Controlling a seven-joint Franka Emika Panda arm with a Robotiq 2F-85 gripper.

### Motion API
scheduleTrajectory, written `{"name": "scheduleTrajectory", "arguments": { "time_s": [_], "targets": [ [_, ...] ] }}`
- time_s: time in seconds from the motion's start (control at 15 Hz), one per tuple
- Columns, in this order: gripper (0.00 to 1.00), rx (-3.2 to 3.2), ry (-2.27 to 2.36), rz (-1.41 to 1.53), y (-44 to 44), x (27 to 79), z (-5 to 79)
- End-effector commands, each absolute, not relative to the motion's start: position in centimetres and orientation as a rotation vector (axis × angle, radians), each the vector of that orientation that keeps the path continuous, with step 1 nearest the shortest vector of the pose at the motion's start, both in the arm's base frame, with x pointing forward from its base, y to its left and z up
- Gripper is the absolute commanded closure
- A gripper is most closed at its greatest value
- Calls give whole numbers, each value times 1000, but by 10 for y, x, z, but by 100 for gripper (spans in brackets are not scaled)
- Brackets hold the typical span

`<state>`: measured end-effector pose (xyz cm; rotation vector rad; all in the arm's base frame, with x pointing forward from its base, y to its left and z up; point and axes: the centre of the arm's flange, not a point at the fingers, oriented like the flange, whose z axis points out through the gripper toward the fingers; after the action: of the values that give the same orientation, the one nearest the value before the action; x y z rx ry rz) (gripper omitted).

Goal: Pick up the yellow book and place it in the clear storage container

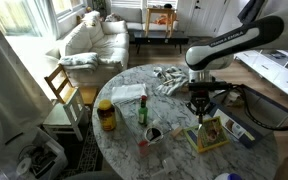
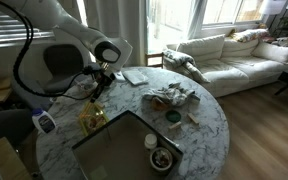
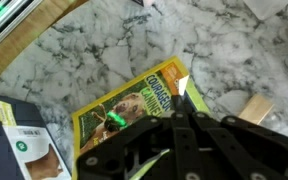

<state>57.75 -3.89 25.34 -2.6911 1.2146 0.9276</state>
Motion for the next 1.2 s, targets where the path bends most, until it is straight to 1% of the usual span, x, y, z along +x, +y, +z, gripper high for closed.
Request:
{"name": "scheduleTrajectory", "arguments": {
  "time_s": [0.0, 0.27, 0.4, 0.47, 0.93, 1.13],
  "targets": [
    [100, -2786, 1194, 789, -43, 562, 294],
    [100, -2879, 1143, 692, -50, 559, 332],
    [100, -2891, 1187, 741, -59, 555, 314],
    [99, -2862, 1167, 724, -52, 572, 329],
    [100, -2873, 1176, 764, -57, 564, 317],
    [100, -3013, 990, 684, -44, 580, 346]
  ]
}}
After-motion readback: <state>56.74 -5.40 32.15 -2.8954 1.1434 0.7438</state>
